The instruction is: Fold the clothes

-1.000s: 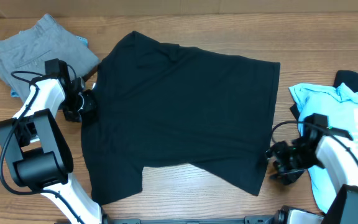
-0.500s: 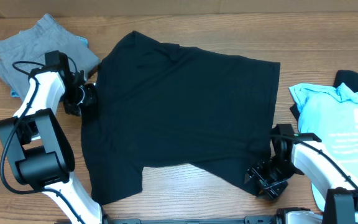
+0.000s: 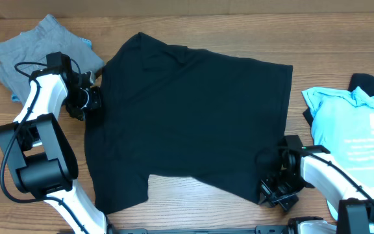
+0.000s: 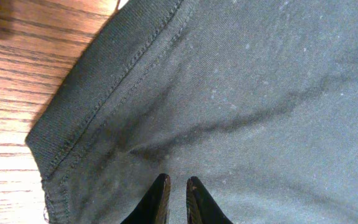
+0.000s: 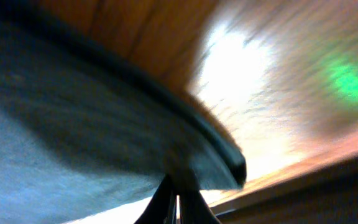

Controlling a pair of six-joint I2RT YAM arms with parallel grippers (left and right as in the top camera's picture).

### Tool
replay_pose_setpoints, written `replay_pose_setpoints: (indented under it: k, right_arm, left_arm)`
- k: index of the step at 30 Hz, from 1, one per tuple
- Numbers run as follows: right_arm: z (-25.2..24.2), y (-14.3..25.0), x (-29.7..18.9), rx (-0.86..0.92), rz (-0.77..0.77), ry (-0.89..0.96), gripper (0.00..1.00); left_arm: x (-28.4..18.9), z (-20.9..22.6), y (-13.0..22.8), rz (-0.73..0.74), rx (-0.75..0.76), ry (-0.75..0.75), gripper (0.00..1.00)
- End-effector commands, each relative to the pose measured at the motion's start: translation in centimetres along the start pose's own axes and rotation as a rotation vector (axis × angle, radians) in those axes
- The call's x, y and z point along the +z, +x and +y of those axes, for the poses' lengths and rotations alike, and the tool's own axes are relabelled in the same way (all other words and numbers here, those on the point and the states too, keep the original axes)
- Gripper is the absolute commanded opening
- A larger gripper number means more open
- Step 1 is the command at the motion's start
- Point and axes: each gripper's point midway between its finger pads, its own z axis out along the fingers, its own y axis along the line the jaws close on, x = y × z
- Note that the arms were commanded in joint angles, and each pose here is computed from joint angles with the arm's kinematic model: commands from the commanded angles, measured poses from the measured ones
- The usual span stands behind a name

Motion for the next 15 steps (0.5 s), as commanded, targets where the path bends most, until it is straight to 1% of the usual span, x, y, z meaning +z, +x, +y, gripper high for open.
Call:
replay_pose_setpoints:
  k: [1,6,8,10,15]
  right_arm:
    - [0.3,-3.1,-3.1,0.024,-0.17,0.045,0.04]
    - [-0.3,-5.5,-8.3,0.059,-0.352,0.13,0.04]
    - [0.5,-5.7,-9.1,0.036,-0.367,0.107,0.04]
    - [0.8,-5.5,-9.2,0.022,-0.354,0.092,0.09]
    - [0.8,-5.4,-9.1,0.023,-0.346,0.093,0.09]
  left_arm:
    - [0.0,-0.6,-0.6,-0.006,0.029,0.023,0.15]
    - [0.0,-0.6,-0.6,-0.006,0.029,0.023,0.16]
    - [0.0,-0.6,-0.6,-0.005,0.029,0.023,0.18]
    - [0.0,-0.6,-0.5,-0.002,0.029,0.024,0.2]
    - [0.0,-0.7,-0.2,0.008,0.025,0.033,0.31]
